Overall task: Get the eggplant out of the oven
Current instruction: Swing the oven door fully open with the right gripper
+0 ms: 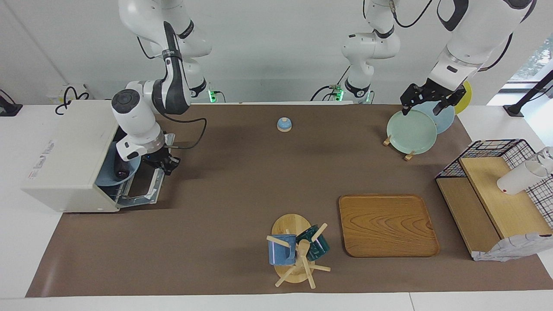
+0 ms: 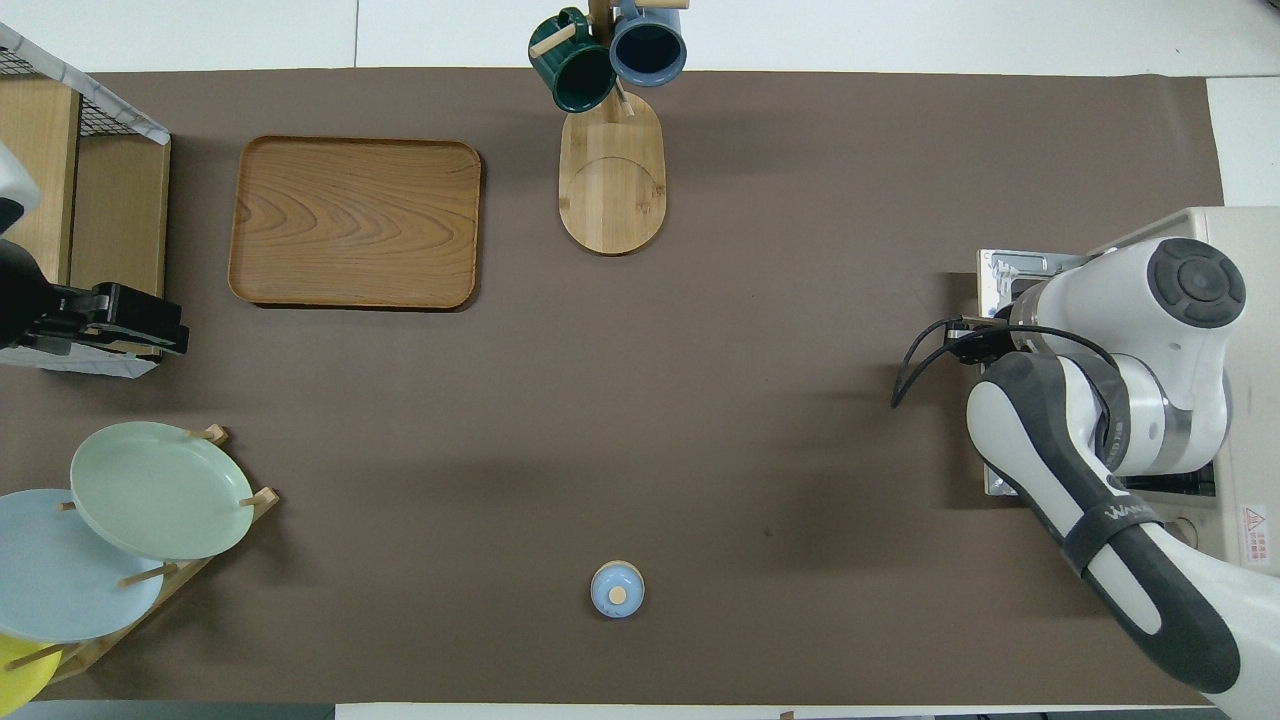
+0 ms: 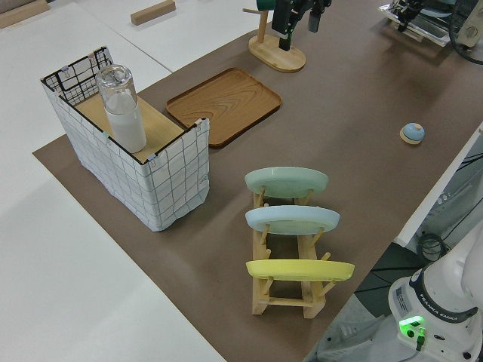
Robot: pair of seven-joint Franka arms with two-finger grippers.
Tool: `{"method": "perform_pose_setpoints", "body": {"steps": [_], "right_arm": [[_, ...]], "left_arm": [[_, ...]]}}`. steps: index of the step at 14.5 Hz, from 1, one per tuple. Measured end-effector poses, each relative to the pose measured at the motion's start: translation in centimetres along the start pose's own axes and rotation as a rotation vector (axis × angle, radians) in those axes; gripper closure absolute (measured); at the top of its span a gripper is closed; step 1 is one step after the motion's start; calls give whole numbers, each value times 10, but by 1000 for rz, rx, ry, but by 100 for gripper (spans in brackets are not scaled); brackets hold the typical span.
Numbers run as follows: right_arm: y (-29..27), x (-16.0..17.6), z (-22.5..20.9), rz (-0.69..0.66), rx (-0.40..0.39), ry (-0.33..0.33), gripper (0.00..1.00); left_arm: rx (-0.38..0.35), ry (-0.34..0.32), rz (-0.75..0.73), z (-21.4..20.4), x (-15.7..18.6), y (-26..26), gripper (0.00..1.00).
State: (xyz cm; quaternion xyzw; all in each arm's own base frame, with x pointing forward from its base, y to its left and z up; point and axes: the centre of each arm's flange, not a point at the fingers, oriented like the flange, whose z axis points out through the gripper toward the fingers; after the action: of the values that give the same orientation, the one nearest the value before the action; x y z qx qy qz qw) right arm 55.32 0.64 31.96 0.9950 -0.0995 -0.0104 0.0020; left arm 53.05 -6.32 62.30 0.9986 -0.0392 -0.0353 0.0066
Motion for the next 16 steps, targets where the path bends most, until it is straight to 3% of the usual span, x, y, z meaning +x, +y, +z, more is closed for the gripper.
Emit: {"method": "perform_pose_setpoints", "body": {"steps": [4, 9, 12, 13, 14, 16], "right_arm": [[0, 3, 14, 23, 18, -12, 99], [-4, 18, -10, 50, 39, 25, 99], [-3, 19, -40, 57, 33, -26, 99], [1, 19, -52, 63, 32, -41, 96], [5, 17, -63, 73, 31, -54, 88], [18, 11, -76, 89, 5, -74, 65]], "left_arm": [[0, 0, 0, 0, 0, 0, 0], [0, 0, 0, 0, 0, 0, 0], [0, 0, -1, 0, 0, 0, 0], [0, 0, -1, 0, 0, 0, 0], [0, 0, -1, 0, 0, 0, 0], [0, 0, -1, 0, 0, 0, 0]]}}
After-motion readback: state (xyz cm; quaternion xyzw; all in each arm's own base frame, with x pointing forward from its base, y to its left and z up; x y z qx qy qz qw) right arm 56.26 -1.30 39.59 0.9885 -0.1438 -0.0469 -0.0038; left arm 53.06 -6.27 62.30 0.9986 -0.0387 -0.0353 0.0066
